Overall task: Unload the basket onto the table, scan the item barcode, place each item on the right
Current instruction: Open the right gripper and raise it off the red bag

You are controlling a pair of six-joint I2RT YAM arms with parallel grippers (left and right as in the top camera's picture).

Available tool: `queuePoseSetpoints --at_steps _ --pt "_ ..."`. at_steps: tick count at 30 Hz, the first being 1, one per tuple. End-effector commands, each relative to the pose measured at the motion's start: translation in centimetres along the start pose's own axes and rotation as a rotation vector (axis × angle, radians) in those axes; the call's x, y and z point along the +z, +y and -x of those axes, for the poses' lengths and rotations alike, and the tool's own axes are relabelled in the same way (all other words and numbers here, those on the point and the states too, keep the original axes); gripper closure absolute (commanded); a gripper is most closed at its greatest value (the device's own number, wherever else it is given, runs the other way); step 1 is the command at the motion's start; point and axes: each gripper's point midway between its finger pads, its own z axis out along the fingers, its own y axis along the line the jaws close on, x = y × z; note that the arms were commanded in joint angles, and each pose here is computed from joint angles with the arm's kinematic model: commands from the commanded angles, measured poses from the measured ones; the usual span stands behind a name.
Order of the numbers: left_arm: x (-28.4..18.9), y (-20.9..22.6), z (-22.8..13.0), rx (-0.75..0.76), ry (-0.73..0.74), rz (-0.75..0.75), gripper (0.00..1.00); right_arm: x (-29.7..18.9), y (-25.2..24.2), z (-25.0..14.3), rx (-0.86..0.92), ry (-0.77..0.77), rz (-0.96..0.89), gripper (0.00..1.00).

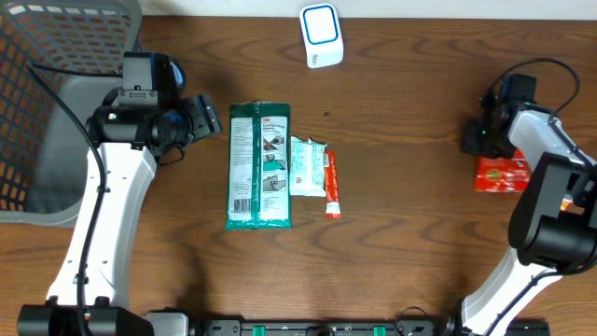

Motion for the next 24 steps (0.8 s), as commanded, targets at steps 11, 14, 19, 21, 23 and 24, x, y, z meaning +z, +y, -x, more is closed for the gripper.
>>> queuePoseSetpoints --at_steps 11,14,19,21,23,24 --pt "0.3 0.4 0.0 0.009 0.006 0.015 0.19 -6.0 -1.9 2.7 0.072 -0.138 0.044 0.99" --pt "0.3 0.4 0.0 0.009 0.006 0.015 0.19 -8.7 2.5 3.5 0.057 -0.191 0.306 0.97" --pt "0.3 0.4 0.0 0.009 0.006 0.015 0.19 -11.4 8.4 2.0 0.092 -0.117 0.594 0.84" --pt "0.3 0.4 0.0 0.009 0.006 0.015 0.19 -11.5 10.5 0.2 0.064 -0.044 0.614 0.81" --pt "0.3 0.4 0.0 0.009 0.006 0.015 0.19 -11.5 12.2 -1.3 0.033 0.014 0.618 0.78" --pt "0.3 0.4 0.0 0.009 0.006 0.015 0.19 -11.6 13.3 -2.2 0.010 0.046 0.620 0.76"
